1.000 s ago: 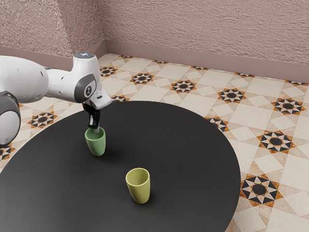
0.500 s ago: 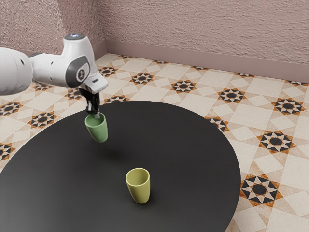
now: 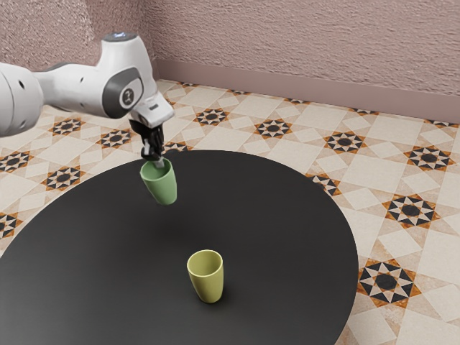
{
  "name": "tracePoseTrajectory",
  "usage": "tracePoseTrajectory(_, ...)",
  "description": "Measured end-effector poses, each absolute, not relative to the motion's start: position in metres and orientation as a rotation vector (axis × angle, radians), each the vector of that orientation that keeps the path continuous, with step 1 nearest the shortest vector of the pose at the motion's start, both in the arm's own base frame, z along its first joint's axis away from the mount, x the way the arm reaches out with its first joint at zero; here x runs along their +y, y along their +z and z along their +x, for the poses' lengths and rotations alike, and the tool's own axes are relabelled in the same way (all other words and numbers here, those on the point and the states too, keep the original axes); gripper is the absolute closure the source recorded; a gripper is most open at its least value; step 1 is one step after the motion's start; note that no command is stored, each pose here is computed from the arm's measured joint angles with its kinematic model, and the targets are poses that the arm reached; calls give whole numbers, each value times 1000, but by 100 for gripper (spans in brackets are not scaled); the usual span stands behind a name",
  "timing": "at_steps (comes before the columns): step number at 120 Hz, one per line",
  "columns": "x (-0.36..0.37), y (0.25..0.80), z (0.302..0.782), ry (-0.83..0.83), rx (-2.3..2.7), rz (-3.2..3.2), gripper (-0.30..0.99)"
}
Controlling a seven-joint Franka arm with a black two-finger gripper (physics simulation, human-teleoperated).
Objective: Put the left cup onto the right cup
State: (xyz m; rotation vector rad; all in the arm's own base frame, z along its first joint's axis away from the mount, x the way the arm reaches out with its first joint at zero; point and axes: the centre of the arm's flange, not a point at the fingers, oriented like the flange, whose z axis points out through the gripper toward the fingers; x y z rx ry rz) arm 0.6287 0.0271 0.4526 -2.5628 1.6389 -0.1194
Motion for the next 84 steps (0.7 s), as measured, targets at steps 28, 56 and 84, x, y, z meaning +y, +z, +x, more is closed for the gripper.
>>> tracePoseTrajectory(28,0,460,622,-96,1664,-2584,79)
tracePoseTrajectory(56,-29,468,615,-81,1685,-2586,79)
tracePoseTrajectory(84,-54,471,611,-53,1698,-2566,79)
